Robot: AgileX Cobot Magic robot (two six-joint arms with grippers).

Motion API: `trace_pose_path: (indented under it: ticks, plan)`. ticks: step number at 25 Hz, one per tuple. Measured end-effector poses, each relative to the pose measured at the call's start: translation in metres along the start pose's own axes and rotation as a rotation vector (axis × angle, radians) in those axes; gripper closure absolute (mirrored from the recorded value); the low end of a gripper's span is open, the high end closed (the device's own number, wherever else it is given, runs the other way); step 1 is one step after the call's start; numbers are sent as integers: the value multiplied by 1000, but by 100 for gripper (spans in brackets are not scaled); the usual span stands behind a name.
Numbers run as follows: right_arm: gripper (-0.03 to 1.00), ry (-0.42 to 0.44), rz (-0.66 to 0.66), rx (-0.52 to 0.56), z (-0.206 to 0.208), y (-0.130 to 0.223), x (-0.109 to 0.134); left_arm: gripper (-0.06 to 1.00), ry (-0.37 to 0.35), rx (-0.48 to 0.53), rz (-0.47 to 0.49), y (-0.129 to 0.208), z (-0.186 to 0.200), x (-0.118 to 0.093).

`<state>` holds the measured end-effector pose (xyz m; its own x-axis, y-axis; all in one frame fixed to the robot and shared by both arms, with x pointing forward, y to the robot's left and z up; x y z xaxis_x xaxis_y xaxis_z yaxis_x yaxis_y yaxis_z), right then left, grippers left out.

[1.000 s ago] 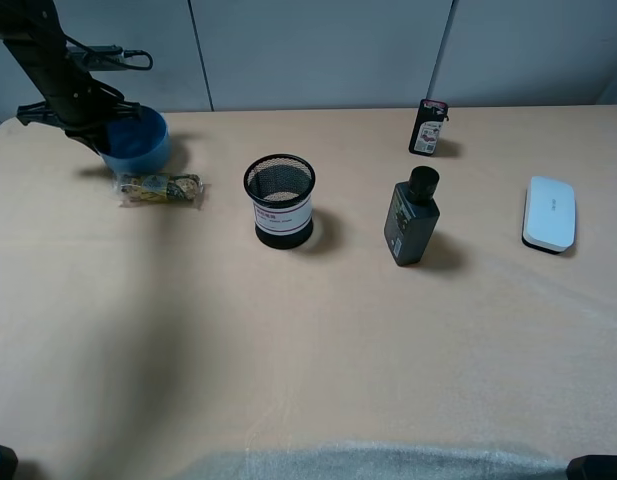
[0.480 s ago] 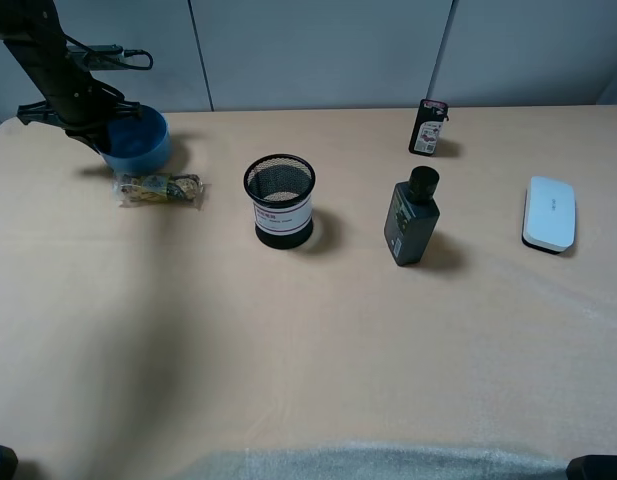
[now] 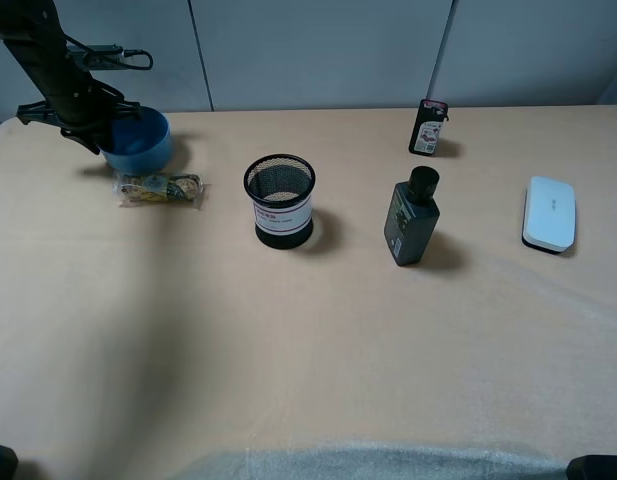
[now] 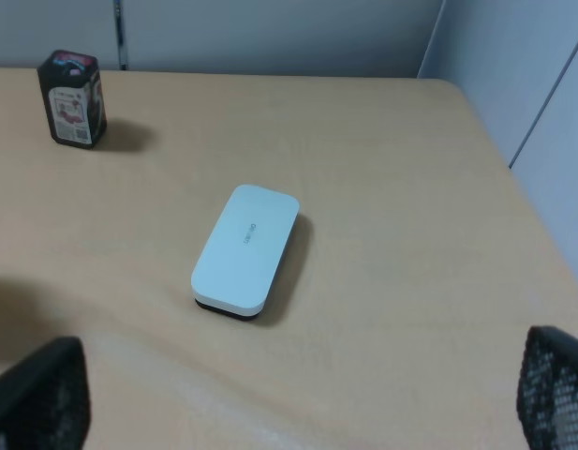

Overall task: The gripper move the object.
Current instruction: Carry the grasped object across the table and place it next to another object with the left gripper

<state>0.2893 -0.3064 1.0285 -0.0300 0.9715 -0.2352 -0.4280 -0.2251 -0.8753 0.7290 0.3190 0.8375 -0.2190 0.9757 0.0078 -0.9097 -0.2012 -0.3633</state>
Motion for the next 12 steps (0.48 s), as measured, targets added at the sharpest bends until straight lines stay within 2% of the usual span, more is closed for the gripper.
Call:
trace_pose_path:
  ticks: [3,4,7,12]
  plan:
    - [27,0,0,0,0,0,0,44,0,0,0,0,0,0]
    - [27,0,0,0,0,0,0,44,0,0,0,0,0,0]
    - [27,0,0,0,0,0,0,26,0,0,0,0,0,0]
    - [27,0,0,0,0,0,0,22,0,0,3,0,0,0]
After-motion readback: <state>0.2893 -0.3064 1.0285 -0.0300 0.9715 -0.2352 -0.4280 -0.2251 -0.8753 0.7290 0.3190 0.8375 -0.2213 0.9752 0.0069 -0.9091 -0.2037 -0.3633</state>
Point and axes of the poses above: a point on each arm's last joint axis where the gripper is mounted, z pointing back along that axis away from the gripper, x along the wrist's bending axis when the last joint is at zero, y = z × x, the point moved 6 cm from there along -z, pointing out along that axis toward the gripper, and after that the axes turned 9 degrees about z, right-handed, at the moved point
